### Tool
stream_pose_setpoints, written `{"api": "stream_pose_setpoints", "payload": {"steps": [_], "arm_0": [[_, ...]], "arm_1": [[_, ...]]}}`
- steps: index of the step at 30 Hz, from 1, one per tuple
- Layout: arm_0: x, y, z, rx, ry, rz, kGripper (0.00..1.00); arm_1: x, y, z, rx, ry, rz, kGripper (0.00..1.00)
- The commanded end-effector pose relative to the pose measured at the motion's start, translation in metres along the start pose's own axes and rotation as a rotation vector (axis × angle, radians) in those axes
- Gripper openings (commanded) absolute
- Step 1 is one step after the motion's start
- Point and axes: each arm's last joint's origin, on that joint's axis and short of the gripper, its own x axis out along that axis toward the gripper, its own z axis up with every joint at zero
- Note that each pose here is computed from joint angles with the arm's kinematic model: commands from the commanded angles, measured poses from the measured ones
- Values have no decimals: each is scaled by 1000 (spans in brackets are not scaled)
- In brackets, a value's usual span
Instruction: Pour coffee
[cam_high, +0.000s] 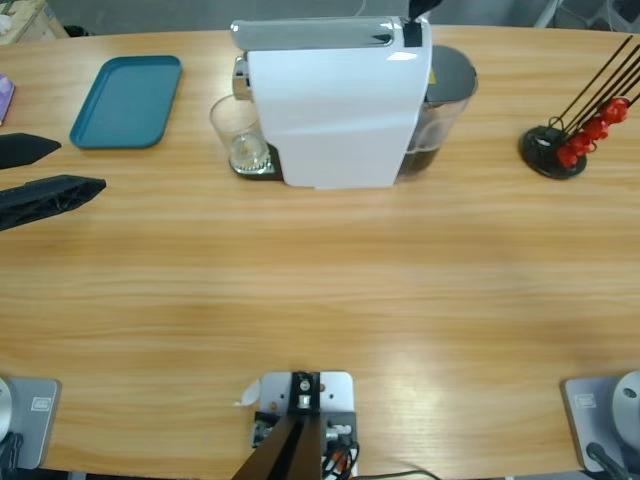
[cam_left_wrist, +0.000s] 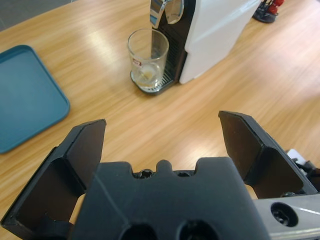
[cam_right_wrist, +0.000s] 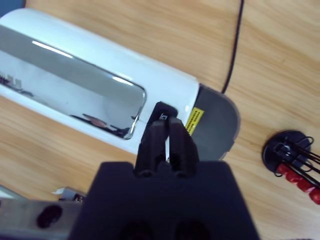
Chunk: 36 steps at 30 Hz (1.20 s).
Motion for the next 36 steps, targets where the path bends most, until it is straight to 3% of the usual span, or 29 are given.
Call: {"api": "stream_pose_setpoints", "payload": {"steps": [1, 18, 36], "arm_0": [[8, 0, -11, 9, 54, -18, 987], [10, 0, -13, 7, 65, -18, 987], [10, 0, -14, 7, 67, -17, 987]], "arm_1": [[0, -4, -2, -4, 24, -32, 0], [21, 0, -3, -11, 92, -1, 0], [31, 1, 2, -17, 98, 1, 0]]}}
